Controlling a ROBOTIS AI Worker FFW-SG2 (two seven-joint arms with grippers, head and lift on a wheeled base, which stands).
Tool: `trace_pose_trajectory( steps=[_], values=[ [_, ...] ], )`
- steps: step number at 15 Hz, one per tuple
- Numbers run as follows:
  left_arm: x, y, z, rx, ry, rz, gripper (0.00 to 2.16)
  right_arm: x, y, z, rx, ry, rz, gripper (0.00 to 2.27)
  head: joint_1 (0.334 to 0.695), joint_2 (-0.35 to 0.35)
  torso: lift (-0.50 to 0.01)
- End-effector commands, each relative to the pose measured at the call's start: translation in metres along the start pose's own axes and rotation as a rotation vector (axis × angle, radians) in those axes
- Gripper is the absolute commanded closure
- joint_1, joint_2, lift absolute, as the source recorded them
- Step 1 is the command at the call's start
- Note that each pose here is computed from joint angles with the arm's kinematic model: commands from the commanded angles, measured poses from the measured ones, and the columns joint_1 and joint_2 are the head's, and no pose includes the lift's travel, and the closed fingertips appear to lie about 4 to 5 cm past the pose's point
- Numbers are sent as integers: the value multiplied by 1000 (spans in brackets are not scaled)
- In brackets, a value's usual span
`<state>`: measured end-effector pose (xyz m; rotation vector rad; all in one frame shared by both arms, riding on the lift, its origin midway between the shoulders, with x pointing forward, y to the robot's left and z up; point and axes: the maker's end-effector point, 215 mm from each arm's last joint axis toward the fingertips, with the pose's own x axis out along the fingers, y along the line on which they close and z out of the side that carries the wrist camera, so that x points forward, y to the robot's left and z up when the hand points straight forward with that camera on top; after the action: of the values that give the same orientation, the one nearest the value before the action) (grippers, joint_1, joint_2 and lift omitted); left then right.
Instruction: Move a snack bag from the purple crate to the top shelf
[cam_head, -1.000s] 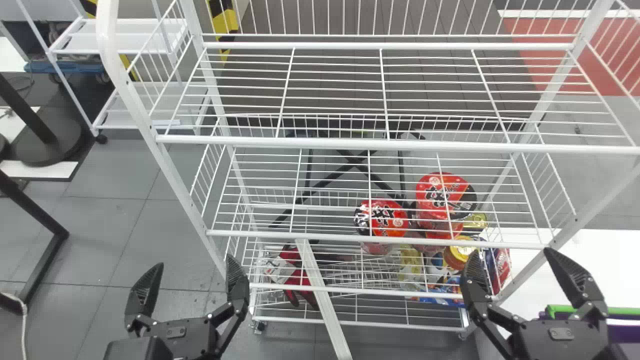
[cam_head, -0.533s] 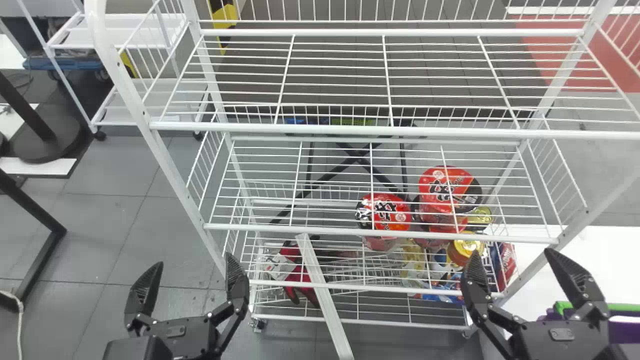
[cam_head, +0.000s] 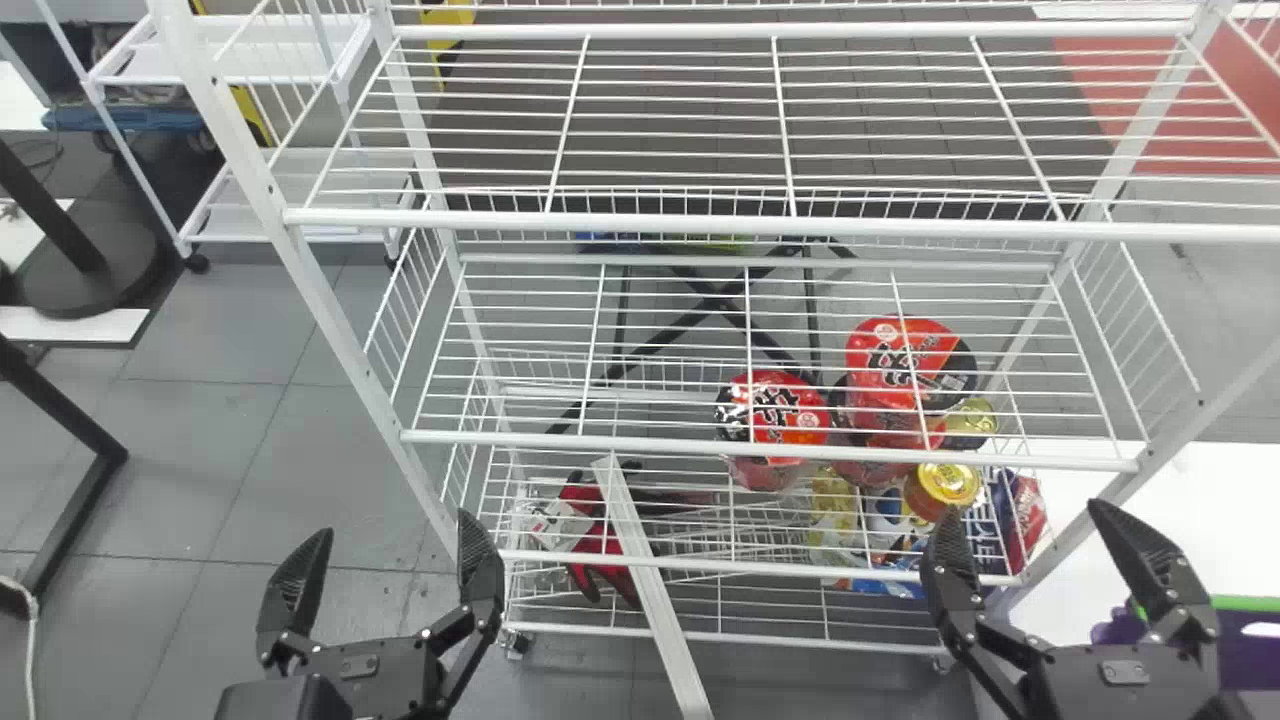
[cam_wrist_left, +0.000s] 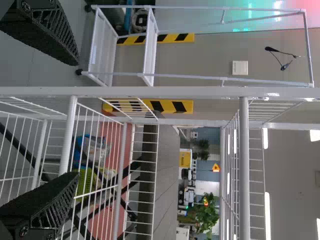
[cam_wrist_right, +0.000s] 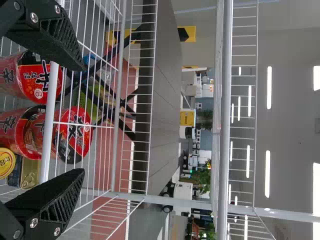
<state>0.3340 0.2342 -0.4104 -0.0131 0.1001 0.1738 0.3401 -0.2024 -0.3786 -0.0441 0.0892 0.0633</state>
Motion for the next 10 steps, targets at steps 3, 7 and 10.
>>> trace_pose_trajectory(
  steps=[3, 7, 10],
  values=[
    [0, -1, 1, -2, -2, -1, -2, 0, 0, 1, 0, -2, 1, 83, 695, 55, -280],
    [0, 0, 1, -2, -3, 1, -2, -1, 2, 3, -5, -8, 5, 83, 695, 55, -296],
    [-1, 1, 3, -1, -8, 2, -2, -1, 4, 2, -5, -5, 8, 83, 695, 59, -308]
  ],
)
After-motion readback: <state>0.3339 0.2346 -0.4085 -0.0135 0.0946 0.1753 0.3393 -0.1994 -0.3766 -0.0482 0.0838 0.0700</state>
